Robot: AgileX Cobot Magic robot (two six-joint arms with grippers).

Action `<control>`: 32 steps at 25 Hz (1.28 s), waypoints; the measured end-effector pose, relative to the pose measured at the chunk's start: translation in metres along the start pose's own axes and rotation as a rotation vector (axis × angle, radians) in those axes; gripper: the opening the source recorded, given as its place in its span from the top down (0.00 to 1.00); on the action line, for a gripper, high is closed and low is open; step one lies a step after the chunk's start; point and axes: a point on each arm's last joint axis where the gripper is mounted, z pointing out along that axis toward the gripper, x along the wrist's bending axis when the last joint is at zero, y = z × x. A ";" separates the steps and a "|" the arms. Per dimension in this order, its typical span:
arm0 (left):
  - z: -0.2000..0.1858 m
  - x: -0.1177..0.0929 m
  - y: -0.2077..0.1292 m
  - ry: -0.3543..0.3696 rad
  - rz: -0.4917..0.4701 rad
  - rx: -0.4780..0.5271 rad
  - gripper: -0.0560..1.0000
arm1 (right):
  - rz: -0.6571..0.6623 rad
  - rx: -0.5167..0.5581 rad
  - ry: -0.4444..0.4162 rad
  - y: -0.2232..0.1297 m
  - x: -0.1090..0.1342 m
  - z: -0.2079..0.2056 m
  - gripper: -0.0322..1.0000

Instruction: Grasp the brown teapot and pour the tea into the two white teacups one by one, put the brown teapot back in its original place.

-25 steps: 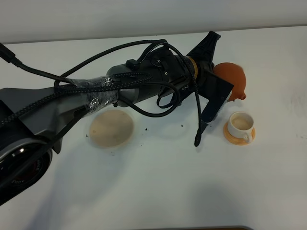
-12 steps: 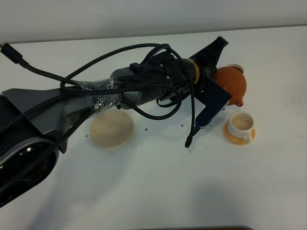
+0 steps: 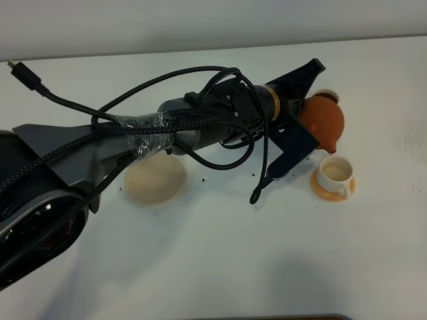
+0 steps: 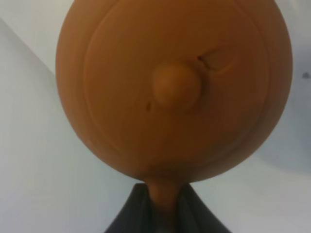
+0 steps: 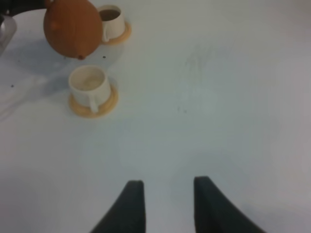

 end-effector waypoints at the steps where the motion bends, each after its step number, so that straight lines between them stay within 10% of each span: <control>1: 0.000 0.001 0.000 0.006 0.004 -0.001 0.84 | 0.000 0.000 0.000 0.000 0.000 0.000 0.74; 32: -0.001 0.010 0.002 0.109 0.084 -0.012 0.84 | 0.000 0.000 0.001 0.000 0.000 0.000 0.74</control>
